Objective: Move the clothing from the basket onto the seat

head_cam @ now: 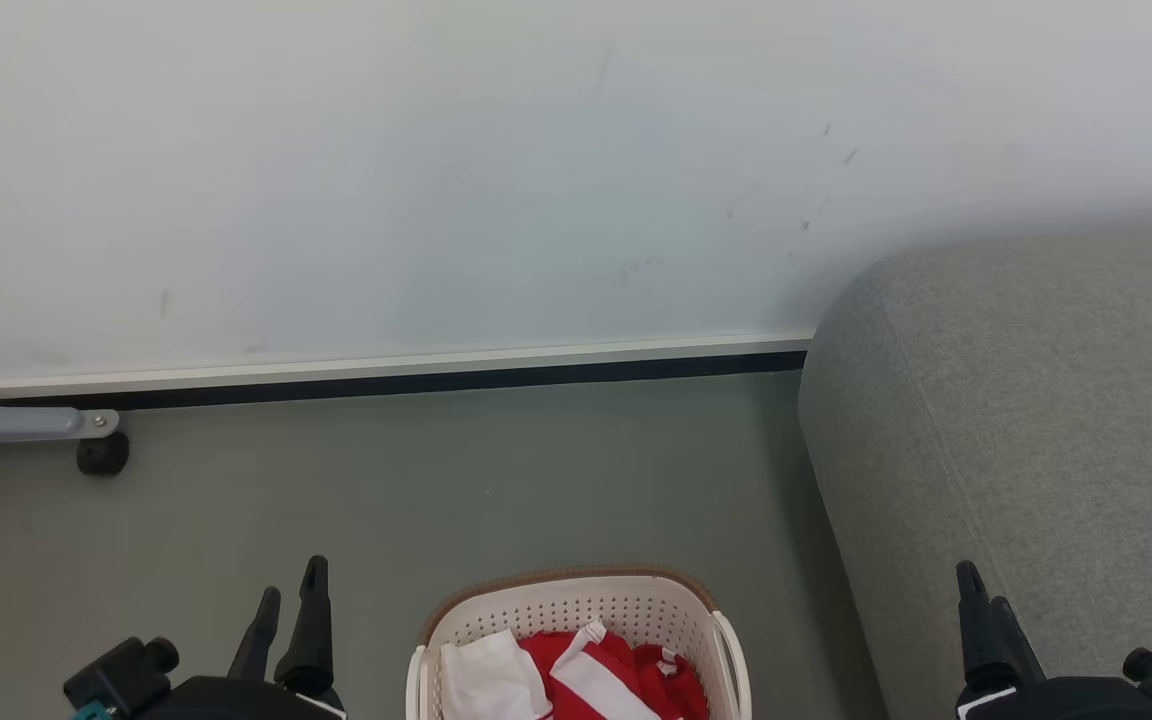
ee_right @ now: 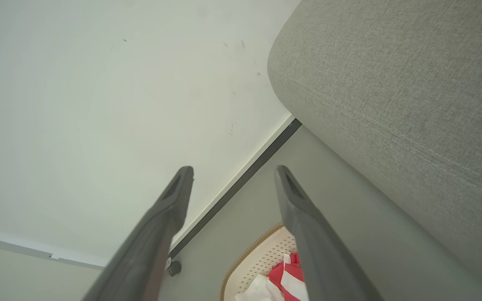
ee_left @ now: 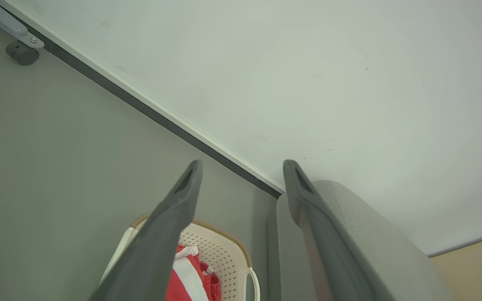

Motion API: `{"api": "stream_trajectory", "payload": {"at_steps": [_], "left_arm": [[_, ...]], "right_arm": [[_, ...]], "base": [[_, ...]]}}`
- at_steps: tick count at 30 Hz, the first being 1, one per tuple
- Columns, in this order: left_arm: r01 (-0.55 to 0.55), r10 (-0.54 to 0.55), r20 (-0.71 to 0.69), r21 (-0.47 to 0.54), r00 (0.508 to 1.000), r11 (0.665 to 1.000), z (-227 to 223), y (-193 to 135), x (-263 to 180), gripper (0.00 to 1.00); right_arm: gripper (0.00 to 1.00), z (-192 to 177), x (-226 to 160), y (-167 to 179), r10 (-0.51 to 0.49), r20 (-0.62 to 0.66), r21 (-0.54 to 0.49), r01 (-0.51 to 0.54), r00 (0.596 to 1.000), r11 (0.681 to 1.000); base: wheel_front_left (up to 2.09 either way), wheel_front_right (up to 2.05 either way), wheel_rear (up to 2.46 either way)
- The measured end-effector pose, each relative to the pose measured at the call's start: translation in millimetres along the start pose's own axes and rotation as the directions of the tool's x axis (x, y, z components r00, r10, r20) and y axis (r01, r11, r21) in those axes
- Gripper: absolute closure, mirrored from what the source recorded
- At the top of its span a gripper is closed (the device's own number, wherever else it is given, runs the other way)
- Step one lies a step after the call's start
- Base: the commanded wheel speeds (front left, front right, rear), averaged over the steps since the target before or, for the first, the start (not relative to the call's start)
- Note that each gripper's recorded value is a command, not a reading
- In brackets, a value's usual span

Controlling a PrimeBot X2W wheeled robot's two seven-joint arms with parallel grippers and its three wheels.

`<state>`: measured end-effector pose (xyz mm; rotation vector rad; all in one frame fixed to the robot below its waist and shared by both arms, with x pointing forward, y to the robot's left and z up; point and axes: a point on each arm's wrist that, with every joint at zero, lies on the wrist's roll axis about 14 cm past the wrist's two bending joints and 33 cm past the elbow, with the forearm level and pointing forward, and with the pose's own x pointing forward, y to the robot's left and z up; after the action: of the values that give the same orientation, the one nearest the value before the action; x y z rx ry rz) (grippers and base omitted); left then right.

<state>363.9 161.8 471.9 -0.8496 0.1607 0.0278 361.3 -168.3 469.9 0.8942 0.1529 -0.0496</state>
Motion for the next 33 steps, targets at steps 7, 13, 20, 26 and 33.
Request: {"api": "stream_trajectory", "payload": {"at_steps": [7, 13, 20, 26, 33], "left_arm": [[-0.002, 0.0, 0.018, 0.13, 1.0, 0.991, 4, 1, -2, 0.0], [-0.016, 0.01, 0.028, 0.228, 1.0, 0.973, 4, 5, -6, 0.0], [-0.015, 0.0, 0.048, 0.315, 0.999, 0.949, 6, 4, -7, 0.0], [-0.033, 0.01, 0.059, 0.404, 0.998, 0.914, 6, 9, -11, 0.0], [-0.045, 0.006, 0.083, 0.485, 0.997, 0.873, 8, 10, -12, 0.0]], "right_arm": [[0.0, -3, -1, 3, 0.012, -0.002, -0.103, -0.012, 1.0, 0.995], [0.0, -8, -5, 2, 0.011, -0.008, -0.189, -0.013, 1.0, 0.982], [0.0, -10, -5, 7, 0.033, -0.007, -0.272, -0.033, 0.999, 0.962], [0.0, -12, -6, 11, 0.053, -0.002, -0.359, -0.05, 0.999, 0.932], [0.0, -15, -8, 16, 0.078, -0.003, -0.443, -0.072, 0.997, 0.894]], "base": [[0.0, 0.0, 0.0], [0.0, 0.0, 0.0], [0.0, 0.0, 0.0], [0.0, 0.0, 0.0], [0.0, 0.0, 0.0]]}}
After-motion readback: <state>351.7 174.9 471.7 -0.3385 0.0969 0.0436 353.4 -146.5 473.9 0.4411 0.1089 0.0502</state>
